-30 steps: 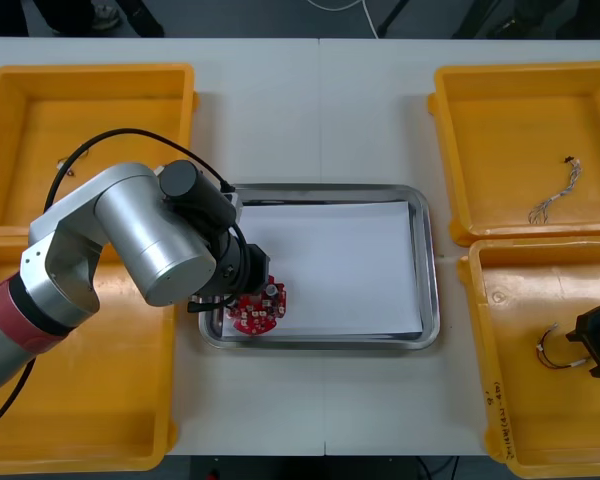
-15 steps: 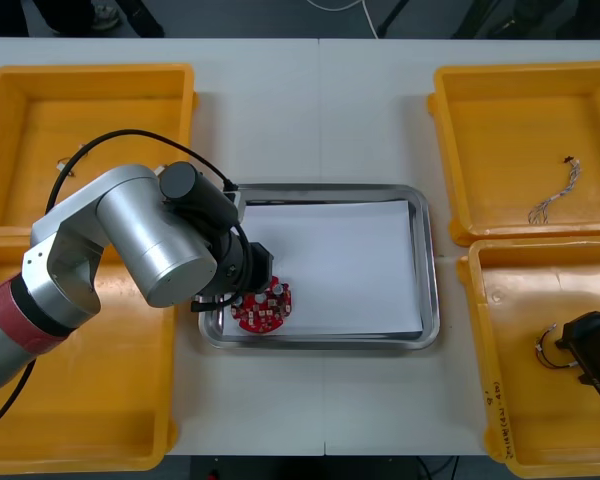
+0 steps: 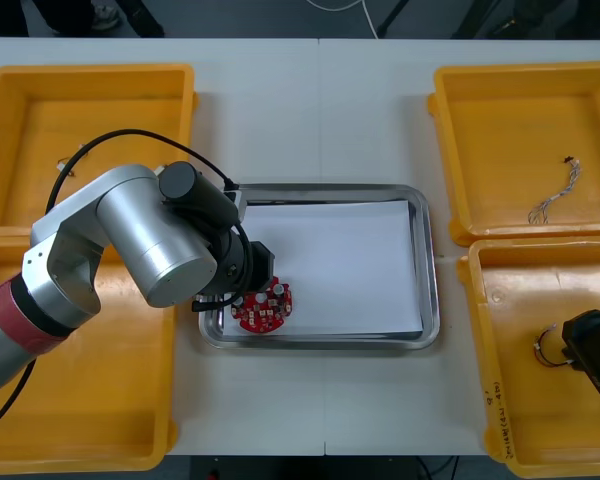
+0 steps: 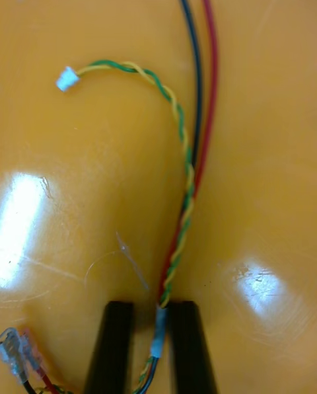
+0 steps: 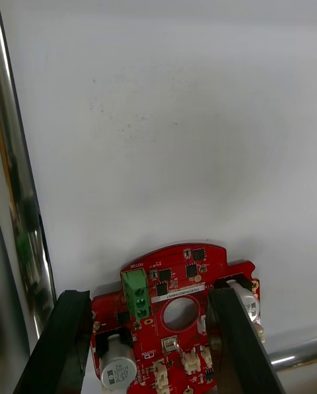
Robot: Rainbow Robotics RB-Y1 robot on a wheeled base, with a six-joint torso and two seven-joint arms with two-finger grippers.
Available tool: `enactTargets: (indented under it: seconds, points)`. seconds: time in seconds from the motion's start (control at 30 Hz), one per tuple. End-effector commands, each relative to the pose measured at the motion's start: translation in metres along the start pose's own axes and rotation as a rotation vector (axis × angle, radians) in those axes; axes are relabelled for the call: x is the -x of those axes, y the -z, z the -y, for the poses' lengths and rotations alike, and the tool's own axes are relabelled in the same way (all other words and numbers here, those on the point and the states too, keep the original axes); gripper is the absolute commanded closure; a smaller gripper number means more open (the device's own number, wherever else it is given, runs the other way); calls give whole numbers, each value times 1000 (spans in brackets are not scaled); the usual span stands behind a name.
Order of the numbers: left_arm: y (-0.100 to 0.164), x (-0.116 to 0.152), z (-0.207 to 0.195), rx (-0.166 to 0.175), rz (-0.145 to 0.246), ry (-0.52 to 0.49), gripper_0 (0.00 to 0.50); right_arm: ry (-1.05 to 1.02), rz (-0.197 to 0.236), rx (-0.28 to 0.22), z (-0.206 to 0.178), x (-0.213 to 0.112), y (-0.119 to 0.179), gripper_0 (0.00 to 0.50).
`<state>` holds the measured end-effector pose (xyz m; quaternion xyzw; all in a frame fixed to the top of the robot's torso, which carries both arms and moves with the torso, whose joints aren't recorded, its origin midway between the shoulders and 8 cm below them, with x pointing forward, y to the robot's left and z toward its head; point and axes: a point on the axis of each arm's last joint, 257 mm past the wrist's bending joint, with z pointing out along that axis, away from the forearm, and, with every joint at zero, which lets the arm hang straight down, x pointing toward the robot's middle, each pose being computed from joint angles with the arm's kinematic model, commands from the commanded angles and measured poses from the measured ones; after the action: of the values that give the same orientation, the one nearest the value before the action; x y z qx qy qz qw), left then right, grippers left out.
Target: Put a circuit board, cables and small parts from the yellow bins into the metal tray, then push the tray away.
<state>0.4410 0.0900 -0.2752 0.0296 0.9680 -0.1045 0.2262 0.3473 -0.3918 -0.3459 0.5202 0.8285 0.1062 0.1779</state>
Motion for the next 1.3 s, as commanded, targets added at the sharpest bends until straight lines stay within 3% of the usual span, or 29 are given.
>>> enactTargets:
  seconds: [0.03,0.4,0.83,1.07,1.3]
  points:
    - [16,13,23,-44,27,43,0,-41,-26,4,2,-17,-7,500]
    - [57,15,8,-2,-10,55,0,-44,-6,-2,-1,-1,6,500]
    - [108,10,-20,77,-45,64,0,-11,21,-56,-8,19,72,500]
    - [132,24,-23,22,13,76,0,28,33,-65,-15,22,107,500]
    - [145,25,-52,27,32,73,0,84,31,-54,-20,23,139,500]
